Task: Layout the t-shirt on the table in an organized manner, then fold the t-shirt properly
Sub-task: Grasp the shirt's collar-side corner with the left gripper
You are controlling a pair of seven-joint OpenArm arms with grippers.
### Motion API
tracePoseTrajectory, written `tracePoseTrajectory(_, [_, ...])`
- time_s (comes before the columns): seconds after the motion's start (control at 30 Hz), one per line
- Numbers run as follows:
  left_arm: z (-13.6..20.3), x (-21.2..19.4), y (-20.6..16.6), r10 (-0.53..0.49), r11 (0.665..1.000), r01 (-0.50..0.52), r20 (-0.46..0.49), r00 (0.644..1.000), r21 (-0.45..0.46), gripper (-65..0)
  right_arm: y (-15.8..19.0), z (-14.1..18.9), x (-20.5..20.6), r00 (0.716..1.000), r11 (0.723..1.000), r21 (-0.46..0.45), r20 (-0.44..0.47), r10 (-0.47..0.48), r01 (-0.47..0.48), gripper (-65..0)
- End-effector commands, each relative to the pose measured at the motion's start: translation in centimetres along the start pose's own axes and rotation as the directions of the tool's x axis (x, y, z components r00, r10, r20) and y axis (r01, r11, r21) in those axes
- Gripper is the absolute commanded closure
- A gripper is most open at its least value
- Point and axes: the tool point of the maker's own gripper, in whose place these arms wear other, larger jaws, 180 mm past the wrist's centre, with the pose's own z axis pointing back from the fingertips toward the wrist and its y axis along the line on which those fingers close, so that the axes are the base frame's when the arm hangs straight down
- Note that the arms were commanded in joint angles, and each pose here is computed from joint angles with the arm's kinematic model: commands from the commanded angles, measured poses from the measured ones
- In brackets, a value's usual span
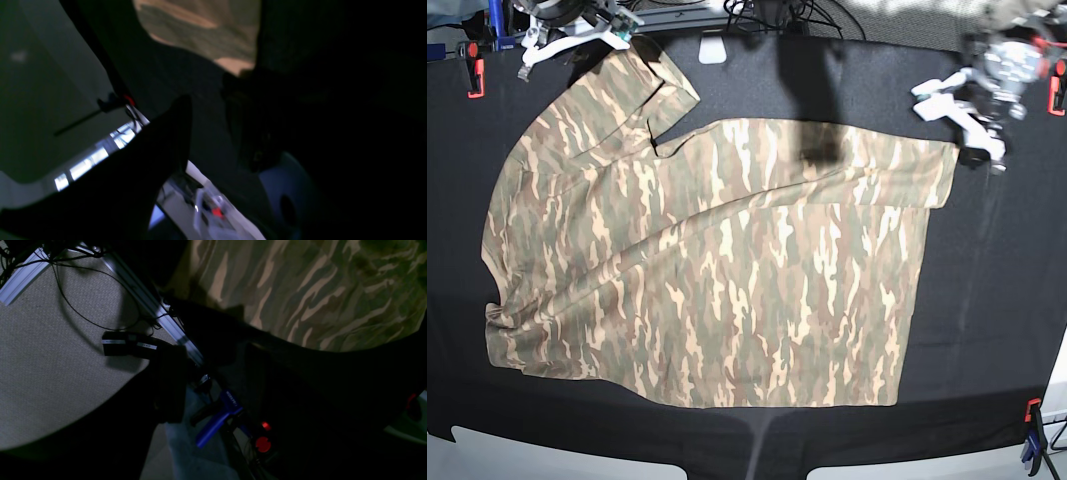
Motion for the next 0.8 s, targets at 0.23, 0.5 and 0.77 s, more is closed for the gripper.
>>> tracePoseTrajectory(0.23, [-0.9,0.6,-0.4,-0.014,1.0,0.013,0.029,0.999,0.017,-19.0,-0.3,0.3,0.3,1.0,1.0,-0.015,0.012,-0.004,0.004,-27.6])
tracePoseTrajectory(0.5, [-1.8,-5.9,-3.0,-0.157,0.987,0.157,-0.224,0.962,-0.018,-19.0,-0.3,0.3,0.2,1.0,1.0,-0.015,0.009,-0.004,0.004,-27.6])
tracePoseTrajectory(0.77, [-2.3,-3.0,-4.0,-0.126,0.992,0.124,-0.139,0.982,-0.018,-18.4,-0.2,0.3,0.2,1.0,1.0,-0.012,0.01,-0.006,0.006,-27.6])
